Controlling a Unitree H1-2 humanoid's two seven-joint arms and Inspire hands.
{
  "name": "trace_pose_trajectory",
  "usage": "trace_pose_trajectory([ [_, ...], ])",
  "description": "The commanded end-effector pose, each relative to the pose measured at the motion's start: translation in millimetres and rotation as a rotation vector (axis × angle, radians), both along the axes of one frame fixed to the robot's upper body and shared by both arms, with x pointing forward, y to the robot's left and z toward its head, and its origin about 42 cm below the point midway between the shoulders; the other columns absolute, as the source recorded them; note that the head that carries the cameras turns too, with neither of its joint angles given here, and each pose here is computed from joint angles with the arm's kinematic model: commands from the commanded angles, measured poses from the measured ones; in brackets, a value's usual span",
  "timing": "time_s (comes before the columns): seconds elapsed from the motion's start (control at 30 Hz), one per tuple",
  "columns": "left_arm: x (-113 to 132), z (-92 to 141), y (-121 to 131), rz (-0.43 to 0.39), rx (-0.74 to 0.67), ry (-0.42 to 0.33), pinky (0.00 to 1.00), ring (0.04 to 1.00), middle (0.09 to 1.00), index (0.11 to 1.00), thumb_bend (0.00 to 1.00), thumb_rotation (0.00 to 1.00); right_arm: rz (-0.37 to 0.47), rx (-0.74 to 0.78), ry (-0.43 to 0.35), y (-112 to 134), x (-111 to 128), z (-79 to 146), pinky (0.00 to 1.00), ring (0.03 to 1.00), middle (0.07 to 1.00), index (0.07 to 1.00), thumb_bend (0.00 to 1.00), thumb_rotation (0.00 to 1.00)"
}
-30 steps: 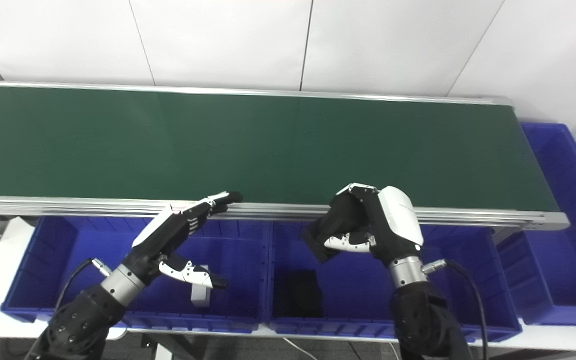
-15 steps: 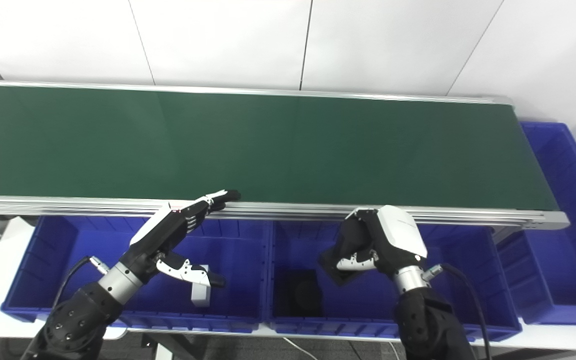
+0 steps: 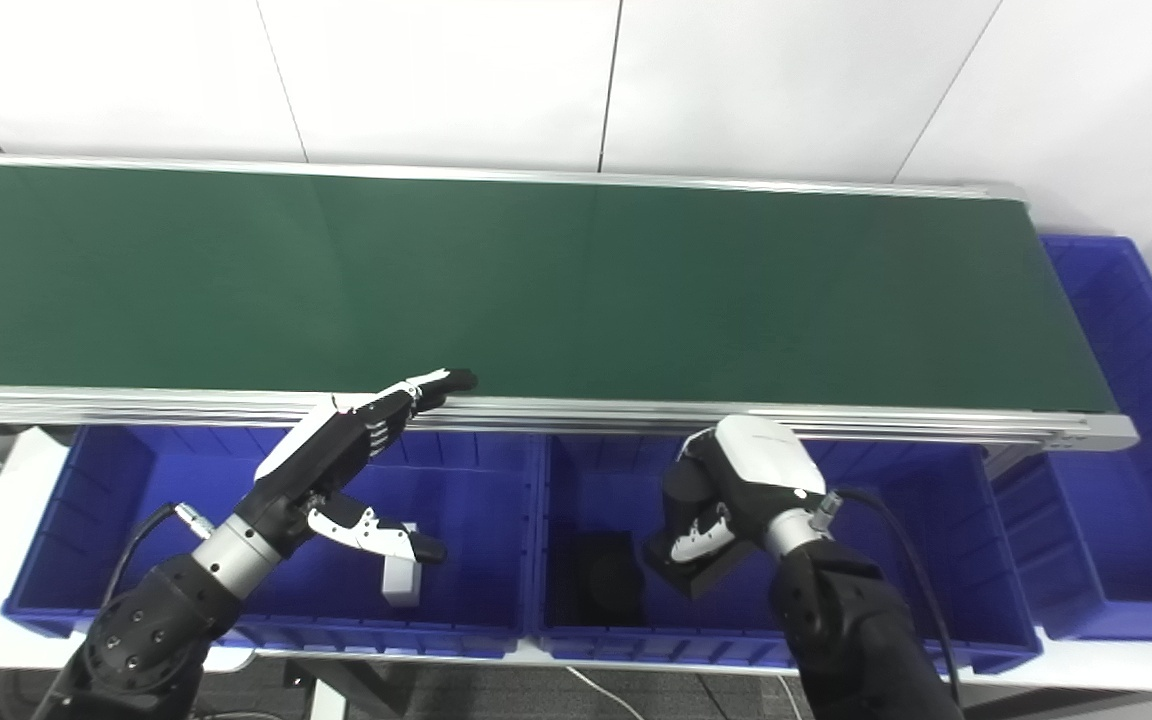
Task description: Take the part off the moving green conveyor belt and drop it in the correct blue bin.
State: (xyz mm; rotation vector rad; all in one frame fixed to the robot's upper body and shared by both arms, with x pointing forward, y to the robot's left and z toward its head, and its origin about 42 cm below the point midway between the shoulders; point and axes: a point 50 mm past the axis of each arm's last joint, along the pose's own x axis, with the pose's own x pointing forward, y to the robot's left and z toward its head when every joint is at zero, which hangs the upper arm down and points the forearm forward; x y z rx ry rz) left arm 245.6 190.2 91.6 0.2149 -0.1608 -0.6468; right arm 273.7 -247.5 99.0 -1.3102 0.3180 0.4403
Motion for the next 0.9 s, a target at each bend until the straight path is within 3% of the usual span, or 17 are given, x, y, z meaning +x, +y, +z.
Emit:
trace_pose_trajectory([
  [0.0, 6, 15, 2, -0.008, -0.021, -0.052, 0.95, 0.954, 0.934, 0.870, 0.93, 0.19, 0.024, -0.057, -0.012, -1, 5, 14, 0.75, 0.804, 0.796, 0.694, 0.71, 0.33],
  [0.13, 5, 17, 3, -0.007, -0.009, -0.052, 0.95, 0.953, 0.935, 0.872, 0.92, 0.19, 0.065, -0.075, 0.011, 0, 3, 21, 0.94, 0.863, 0.846, 0.787, 0.82, 0.55],
  [0.3, 4, 19, 4, -0.007, -0.002, -0.059, 0.94, 0.950, 0.935, 0.871, 0.93, 0.20, 0.065, -0.049, 0.012, 0, -3, 31, 1.00, 0.878, 0.871, 0.831, 0.91, 0.68],
  [0.53, 3, 20, 7, -0.010, -0.003, -0.056, 0.95, 0.951, 0.934, 0.869, 0.92, 0.20, 0.044, 0.088, -0.062, 2, -17, 41, 0.98, 0.858, 0.853, 0.814, 0.97, 0.67],
  [0.63, 3, 21, 8, -0.012, -0.002, -0.056, 0.95, 0.953, 0.934, 0.869, 0.92, 0.19, -0.004, 0.237, -0.120, 2, -25, 40, 0.90, 0.843, 0.831, 0.799, 0.97, 0.60],
  [0.77, 3, 21, 10, -0.016, -0.004, -0.059, 0.95, 0.951, 0.933, 0.869, 0.92, 0.19, -0.022, 0.431, -0.198, 1, -33, 38, 0.69, 0.807, 0.815, 0.793, 0.94, 0.55],
  [0.87, 3, 21, 11, -0.016, 0.005, -0.061, 0.94, 0.949, 0.932, 0.870, 0.92, 0.19, -0.005, 0.543, -0.238, -1, -36, 35, 0.70, 0.810, 0.826, 0.804, 0.92, 0.53],
])
